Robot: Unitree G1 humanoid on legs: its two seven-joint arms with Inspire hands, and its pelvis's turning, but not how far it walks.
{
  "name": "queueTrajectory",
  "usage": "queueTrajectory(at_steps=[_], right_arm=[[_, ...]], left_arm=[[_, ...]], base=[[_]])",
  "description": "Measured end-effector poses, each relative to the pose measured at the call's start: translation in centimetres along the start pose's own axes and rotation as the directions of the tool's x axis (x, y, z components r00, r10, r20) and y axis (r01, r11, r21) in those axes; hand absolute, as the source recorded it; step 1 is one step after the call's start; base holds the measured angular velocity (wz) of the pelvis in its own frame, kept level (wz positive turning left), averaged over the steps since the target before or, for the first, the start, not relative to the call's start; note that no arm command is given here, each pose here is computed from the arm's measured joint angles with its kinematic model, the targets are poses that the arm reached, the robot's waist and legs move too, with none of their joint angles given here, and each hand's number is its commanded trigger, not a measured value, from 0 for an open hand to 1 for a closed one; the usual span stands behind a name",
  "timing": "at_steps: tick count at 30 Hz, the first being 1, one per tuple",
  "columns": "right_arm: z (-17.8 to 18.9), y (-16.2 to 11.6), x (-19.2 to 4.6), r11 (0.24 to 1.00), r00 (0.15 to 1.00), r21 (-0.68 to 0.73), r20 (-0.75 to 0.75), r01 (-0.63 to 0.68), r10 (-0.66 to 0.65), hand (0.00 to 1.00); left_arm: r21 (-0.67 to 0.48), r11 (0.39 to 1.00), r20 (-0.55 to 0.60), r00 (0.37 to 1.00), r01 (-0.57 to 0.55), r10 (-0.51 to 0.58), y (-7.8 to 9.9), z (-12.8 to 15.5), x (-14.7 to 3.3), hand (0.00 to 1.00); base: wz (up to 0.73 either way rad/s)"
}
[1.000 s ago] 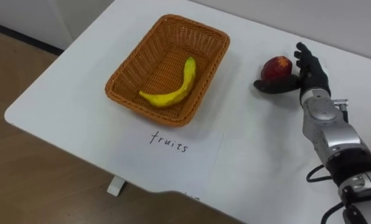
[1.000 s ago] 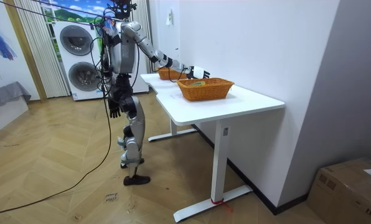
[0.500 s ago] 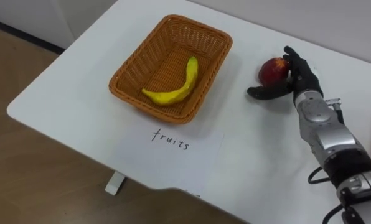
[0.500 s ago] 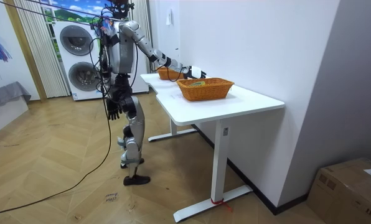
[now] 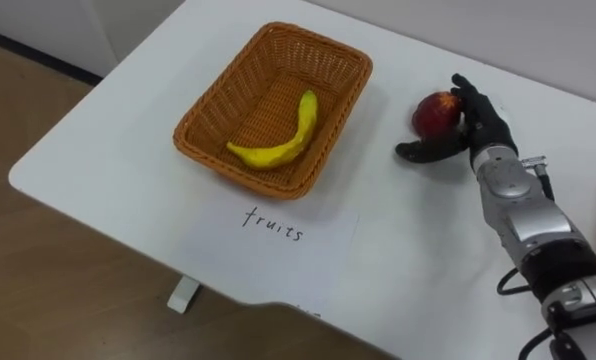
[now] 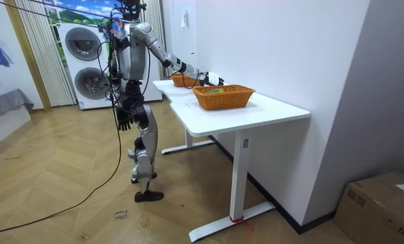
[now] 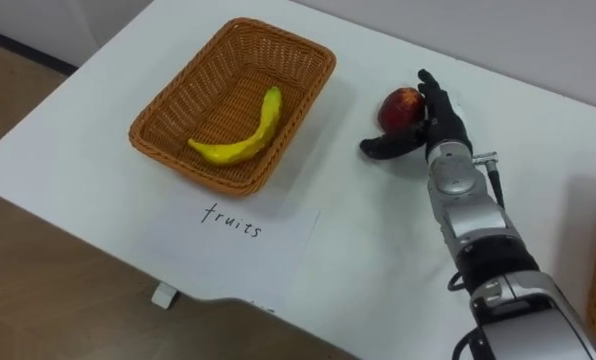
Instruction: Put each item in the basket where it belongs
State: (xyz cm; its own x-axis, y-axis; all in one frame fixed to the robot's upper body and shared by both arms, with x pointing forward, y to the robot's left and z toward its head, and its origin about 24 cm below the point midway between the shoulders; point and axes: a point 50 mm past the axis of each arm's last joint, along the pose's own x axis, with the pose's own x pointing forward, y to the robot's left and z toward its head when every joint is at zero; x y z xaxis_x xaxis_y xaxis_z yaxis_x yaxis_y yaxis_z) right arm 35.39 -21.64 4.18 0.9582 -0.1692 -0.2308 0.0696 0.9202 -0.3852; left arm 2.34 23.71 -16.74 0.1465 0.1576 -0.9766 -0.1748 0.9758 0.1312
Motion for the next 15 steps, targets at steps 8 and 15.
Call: queueTrajectory(at_steps=[8, 15], right_arm=[[0.1, -1.4, 0.1, 0.999, 0.999, -0.037, 0.008, 0.033, -0.033, 1.00], [0.3, -0.9, 0.1, 0.999, 1.000, -0.041, 0.017, 0.009, -0.009, 1.00]], left_arm=[[0.000, 1.000, 0.000, 1.000, -0.001, 0.001, 0.0, 0.0, 0.0, 0.00], [0.000, 1.000, 0.001, 1.000, -0.002, 0.002, 0.1, 0.0, 0.0, 0.00]], base=[[0.00], [0.00]])
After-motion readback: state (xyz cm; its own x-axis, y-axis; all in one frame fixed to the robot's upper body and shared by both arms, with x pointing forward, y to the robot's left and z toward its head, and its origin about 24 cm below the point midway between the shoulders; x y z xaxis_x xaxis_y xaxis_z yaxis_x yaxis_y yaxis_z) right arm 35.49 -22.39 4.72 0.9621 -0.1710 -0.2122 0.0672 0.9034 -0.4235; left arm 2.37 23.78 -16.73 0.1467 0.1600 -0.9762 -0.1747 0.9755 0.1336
